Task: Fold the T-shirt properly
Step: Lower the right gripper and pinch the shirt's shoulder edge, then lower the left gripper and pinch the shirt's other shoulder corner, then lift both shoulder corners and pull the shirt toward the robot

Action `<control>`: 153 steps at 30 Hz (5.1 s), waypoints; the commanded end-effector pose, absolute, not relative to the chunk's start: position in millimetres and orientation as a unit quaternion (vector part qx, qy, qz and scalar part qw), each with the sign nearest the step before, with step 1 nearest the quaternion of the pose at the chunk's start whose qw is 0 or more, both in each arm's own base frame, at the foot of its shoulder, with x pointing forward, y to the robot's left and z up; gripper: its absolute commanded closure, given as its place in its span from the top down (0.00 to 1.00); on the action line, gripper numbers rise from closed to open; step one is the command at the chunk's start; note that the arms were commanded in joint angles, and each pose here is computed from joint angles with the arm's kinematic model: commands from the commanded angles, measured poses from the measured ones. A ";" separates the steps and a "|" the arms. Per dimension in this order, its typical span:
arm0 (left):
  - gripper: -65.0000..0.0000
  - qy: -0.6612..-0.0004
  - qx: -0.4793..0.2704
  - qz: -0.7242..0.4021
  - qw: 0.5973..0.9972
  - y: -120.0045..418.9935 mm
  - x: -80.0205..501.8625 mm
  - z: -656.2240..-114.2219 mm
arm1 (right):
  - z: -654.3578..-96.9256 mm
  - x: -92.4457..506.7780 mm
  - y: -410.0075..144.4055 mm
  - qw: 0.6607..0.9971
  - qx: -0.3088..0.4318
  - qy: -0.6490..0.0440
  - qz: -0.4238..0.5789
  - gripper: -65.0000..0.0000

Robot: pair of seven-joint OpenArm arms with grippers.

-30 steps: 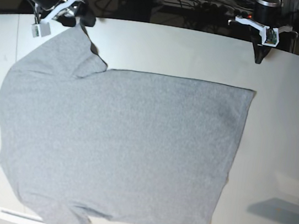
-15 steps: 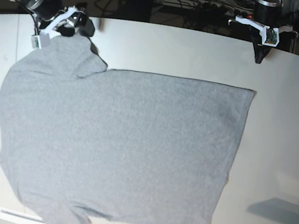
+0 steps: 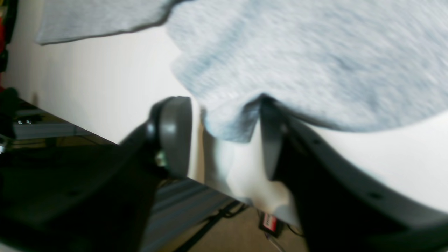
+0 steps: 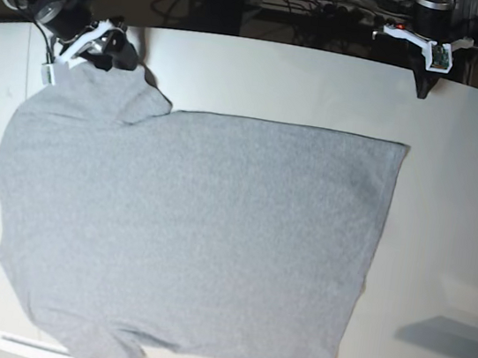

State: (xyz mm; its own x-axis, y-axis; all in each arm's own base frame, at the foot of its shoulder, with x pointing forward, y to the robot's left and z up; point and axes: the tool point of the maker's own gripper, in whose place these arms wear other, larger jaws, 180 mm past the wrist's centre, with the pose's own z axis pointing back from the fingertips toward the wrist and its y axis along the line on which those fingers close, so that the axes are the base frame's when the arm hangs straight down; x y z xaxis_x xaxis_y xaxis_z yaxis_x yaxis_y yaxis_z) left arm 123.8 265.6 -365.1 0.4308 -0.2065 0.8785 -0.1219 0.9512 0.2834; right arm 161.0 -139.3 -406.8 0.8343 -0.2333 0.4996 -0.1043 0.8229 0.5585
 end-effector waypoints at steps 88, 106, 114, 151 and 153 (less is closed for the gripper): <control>0.62 -0.441 -0.132 0.281 0.842 273.7 229.6 -415.1 | -411.4 151.2 -139.8 0.921 0.290 -0.260 -0.027 0.00; 0.49 -0.426 -0.172 0.254 0.851 233.2 242.7 -423.6 | -411.1 151.8 -139.8 0.920 0.290 -0.261 -0.027 0.00; 0.04 -0.424 -0.169 0.254 0.853 235.2 239.2 -424.8 | -411.3 151.7 -139.9 0.921 0.290 -0.260 -0.027 0.00; 0.00 -0.474 -0.167 0.217 0.836 226.0 245.6 -377.4 | -343.1 207.9 -161.0 0.905 0.221 -0.357 0.075 0.00; 0.00 -0.474 -0.167 0.217 0.836 226.0 245.6 -377.4 | -341.5 212.1 -161.4 0.905 0.218 -0.356 0.080 0.00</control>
